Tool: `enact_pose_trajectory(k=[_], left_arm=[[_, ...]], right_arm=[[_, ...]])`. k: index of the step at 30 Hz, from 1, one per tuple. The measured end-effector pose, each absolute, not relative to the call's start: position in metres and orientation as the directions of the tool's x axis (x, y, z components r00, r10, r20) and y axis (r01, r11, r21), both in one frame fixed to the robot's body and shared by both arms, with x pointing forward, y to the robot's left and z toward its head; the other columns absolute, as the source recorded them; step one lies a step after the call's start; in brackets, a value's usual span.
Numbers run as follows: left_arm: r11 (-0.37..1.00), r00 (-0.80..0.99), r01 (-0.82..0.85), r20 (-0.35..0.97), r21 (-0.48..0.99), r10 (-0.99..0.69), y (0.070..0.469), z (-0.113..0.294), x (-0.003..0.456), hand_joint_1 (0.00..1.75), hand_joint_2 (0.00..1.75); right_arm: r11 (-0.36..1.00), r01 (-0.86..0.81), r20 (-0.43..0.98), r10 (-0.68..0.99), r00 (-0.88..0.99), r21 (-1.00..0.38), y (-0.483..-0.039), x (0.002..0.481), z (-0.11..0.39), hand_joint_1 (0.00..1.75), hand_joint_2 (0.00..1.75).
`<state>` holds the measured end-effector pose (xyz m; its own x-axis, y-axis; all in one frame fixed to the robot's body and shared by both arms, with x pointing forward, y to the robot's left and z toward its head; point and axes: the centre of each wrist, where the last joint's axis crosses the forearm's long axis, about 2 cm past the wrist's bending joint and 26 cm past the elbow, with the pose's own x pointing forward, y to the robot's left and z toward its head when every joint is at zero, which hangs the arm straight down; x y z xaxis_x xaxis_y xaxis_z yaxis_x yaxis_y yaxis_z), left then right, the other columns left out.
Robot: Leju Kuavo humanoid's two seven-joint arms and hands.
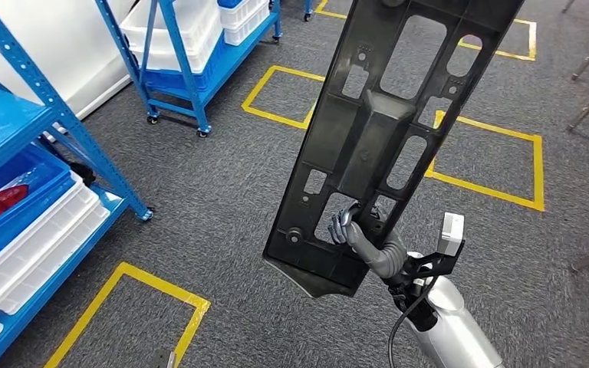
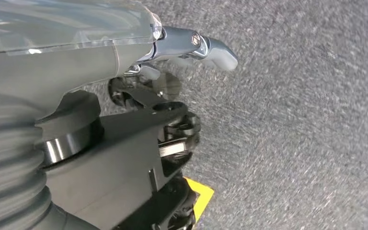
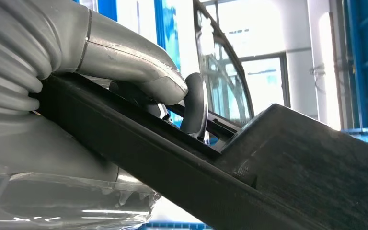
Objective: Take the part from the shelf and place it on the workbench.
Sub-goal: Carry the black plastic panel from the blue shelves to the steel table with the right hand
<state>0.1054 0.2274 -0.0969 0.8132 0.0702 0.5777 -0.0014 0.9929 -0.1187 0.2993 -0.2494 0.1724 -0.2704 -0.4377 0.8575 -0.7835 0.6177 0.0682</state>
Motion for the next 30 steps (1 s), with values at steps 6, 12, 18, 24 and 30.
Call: enact_pose_trajectory(k=[6, 12, 18, 24, 30], left_arm=[[0.993, 0.811, -0.001, 0.58, -0.117, 0.069, 0.2281, -0.0966, 0.1069, 0.0, 1.75], [0.993, 0.811, 0.0, 0.581, -0.12, 0.07, 0.2273, -0.0965, 0.1071, 0.0, 1.75], [0.993, 0.811, -0.003, 0.581, -0.12, 0.073, 0.2273, -0.0965, 0.1068, 0.0, 1.75], [0.993, 0.809, -0.003, 0.583, -0.121, 0.074, 0.227, -0.0963, 0.1075, 0.0, 1.75], [0.993, 0.815, -0.006, 0.574, -0.121, 0.075, 0.2271, -0.0977, 0.1017, 0.0, 1.75]], right_arm=[[0.619, -0.782, 0.859, -0.438, -0.267, 0.073, -0.2498, 0.2974, 0.1707, 1.75, 1.75], [0.624, -0.778, 0.858, -0.438, -0.268, 0.075, -0.252, 0.2956, 0.1698, 1.75, 1.75], [0.624, -0.777, 0.859, -0.438, -0.266, 0.077, -0.2523, 0.2946, 0.169, 1.75, 1.75], [0.626, -0.777, 0.856, -0.438, -0.274, 0.072, -0.2529, 0.2957, 0.1712, 1.75, 1.75], [0.624, -0.778, 0.855, -0.441, -0.274, 0.073, -0.2514, 0.296, 0.1719, 1.75, 1.75]])
